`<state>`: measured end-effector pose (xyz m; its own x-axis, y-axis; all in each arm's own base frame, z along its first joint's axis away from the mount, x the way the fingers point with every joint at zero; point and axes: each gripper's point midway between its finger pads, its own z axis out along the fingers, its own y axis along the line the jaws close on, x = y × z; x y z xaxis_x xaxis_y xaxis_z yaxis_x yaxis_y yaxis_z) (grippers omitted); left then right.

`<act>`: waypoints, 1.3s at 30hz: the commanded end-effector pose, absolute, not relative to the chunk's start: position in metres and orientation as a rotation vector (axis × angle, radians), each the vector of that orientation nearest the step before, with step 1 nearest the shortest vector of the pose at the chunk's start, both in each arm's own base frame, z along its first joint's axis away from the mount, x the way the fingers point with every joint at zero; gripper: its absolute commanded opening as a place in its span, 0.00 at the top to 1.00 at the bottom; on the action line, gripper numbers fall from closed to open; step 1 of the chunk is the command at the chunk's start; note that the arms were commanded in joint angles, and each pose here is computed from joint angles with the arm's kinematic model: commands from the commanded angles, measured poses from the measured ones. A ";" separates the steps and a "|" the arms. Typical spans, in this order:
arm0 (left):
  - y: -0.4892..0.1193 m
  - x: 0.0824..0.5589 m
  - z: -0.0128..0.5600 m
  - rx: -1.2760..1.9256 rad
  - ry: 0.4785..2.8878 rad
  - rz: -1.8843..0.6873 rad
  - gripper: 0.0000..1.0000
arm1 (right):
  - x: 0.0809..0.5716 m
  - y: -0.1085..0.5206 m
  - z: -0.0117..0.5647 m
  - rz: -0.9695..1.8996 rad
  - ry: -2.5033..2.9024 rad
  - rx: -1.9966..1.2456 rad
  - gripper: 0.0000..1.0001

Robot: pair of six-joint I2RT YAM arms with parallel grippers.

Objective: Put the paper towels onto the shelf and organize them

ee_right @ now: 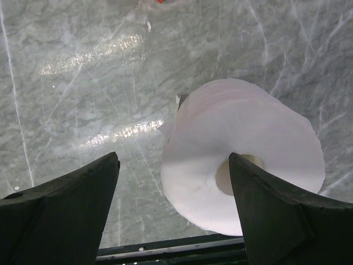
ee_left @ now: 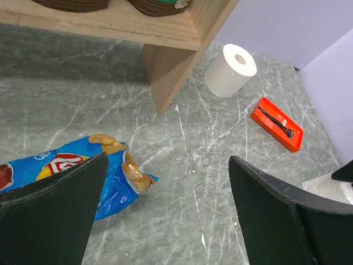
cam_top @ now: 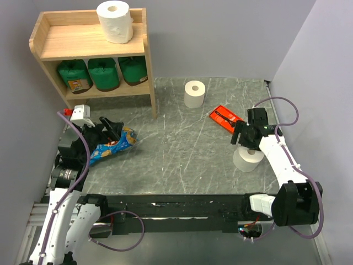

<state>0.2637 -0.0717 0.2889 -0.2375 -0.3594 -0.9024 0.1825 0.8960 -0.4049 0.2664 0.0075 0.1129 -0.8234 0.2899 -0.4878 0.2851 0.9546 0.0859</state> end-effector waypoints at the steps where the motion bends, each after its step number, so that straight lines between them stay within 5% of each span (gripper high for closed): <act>1: -0.068 0.264 0.299 -0.124 1.700 -0.478 0.04 | 0.272 0.008 0.105 0.033 2.589 0.402 0.15; 10: -0.066 0.262 0.301 -0.126 1.687 -0.469 0.04 | 0.261 -0.002 0.096 -0.056 2.623 0.437 0.23; 21: -0.069 0.263 0.298 -0.116 1.697 -0.479 0.04 | 0.263 0.005 0.143 0.035 2.479 0.469 0.18; 34: -0.068 0.263 0.298 -0.118 1.697 -0.476 0.04 | 0.261 0.003 0.104 -0.012 2.579 0.492 0.17; 39: -0.067 0.263 0.299 -0.121 1.695 -0.473 0.04 | 0.261 0.005 0.100 -0.003 2.587 0.474 0.29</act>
